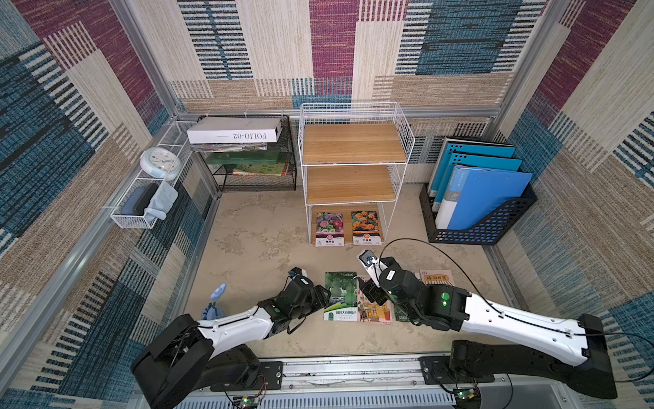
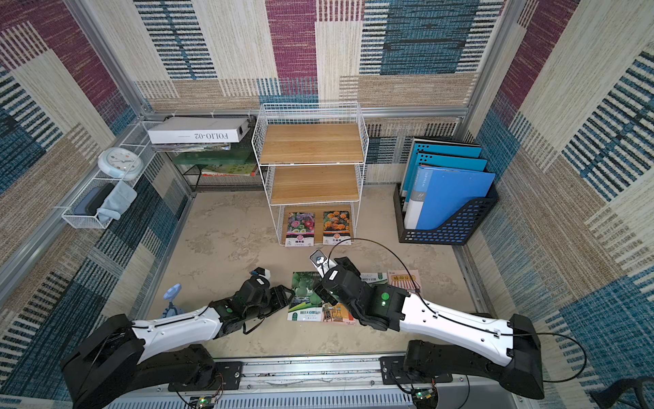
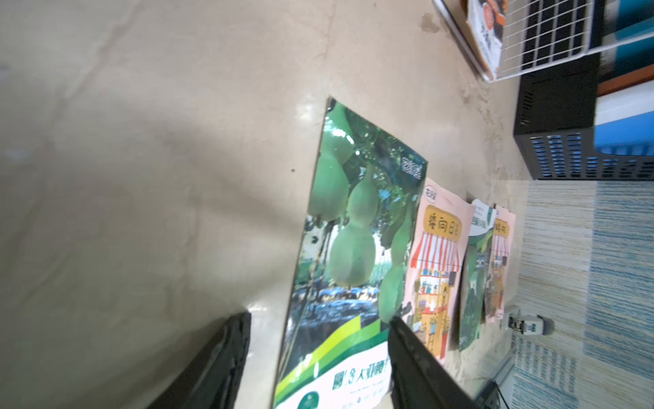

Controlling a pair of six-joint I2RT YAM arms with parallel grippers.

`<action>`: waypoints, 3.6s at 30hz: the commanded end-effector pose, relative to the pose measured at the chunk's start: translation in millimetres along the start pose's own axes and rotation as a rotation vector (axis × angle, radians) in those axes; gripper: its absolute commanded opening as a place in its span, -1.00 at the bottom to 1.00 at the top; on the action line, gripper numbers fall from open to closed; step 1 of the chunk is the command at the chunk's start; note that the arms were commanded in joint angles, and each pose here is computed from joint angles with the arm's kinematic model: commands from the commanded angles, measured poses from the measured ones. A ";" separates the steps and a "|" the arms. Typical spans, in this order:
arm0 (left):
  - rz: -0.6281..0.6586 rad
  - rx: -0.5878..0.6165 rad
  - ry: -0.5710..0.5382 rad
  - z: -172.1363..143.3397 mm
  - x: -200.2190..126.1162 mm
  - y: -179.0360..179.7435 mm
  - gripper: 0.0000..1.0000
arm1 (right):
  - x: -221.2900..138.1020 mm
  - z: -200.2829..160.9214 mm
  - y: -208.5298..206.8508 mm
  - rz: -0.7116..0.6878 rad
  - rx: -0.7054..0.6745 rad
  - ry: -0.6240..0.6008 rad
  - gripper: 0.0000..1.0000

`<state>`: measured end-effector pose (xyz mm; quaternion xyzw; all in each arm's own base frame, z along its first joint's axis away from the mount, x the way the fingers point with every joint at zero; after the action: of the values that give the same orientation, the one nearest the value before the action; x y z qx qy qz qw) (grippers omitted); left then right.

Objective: Take the seed bag off the shelf
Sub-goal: Place the seed packet at the center of the board, then pick up the seed packet from the shelf.

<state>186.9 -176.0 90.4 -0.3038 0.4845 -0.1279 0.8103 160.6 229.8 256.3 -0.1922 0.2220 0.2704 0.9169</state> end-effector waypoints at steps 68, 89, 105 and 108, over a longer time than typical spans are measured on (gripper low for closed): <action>-0.258 0.076 0.029 40.1 -25.1 -28.1 0.75 | 254.2 -76.8 -65.2 -0.113 -0.281 0.333 -0.32; -0.264 0.083 0.024 55.9 -20.3 -45.5 0.75 | 210.2 -44.6 -67.3 -0.050 -0.193 0.215 -1.00; -0.407 -0.008 0.020 110.5 43.0 -104.4 0.84 | 172.1 -34.0 -67.6 -0.014 -0.137 0.123 -1.00; -0.416 -0.015 0.003 122.7 50.3 -116.7 0.88 | 172.9 -36.5 -66.3 -0.012 -0.135 0.122 -1.00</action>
<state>316.4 -239.3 156.8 -0.3898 0.4345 -0.2748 0.7641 318.5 230.2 152.1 -0.2810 0.2629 0.2655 0.8840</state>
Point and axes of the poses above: each gripper's point midway between its finger pads, its own x axis out along the fingers, its own y axis along the line the jaws close on, z = x × y, the point moved 7 cm from there along -x, back along the fingers, and after that the axes turned 4 degrees about x, right-handed, at the moved point
